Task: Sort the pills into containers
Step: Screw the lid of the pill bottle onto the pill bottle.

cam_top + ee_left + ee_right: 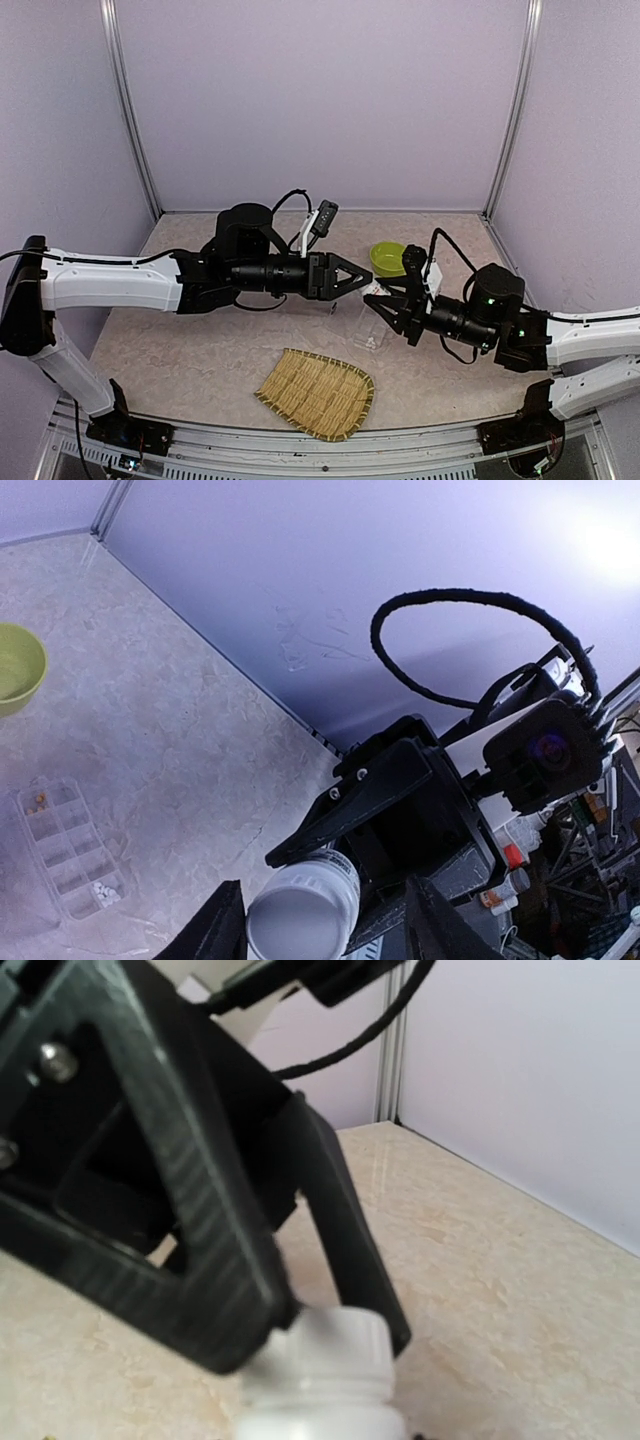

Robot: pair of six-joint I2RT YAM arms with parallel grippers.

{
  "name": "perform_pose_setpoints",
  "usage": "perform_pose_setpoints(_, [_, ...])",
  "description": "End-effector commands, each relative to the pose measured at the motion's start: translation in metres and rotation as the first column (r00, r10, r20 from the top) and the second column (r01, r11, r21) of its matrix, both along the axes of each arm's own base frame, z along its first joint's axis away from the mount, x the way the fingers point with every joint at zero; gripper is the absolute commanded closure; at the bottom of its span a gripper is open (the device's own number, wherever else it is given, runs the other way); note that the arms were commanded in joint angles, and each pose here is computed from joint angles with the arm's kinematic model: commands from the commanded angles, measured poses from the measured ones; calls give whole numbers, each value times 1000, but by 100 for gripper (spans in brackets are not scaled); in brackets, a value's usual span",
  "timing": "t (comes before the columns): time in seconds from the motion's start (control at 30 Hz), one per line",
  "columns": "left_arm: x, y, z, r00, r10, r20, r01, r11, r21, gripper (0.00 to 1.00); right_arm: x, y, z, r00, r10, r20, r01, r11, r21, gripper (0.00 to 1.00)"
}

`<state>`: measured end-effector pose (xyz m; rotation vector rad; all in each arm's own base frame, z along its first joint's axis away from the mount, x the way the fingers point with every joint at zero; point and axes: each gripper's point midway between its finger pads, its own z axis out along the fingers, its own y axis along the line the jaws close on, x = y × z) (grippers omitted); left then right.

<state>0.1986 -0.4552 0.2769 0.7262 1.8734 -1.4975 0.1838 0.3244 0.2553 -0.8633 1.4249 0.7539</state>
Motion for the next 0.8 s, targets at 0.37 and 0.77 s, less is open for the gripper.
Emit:
perform_pose_setpoints(0.37, [-12, -10, 16, 995, -90, 49, 93, 994, -56, 71, 5, -7, 8, 998, -53, -26, 54, 997, 53, 91])
perform_pose_setpoints(0.77, [-40, -8, 32, 964, -210, 163, 231, 965, -127, 81, -19, 3, 26, 975, 131, -177, -79, 959, 273, 91])
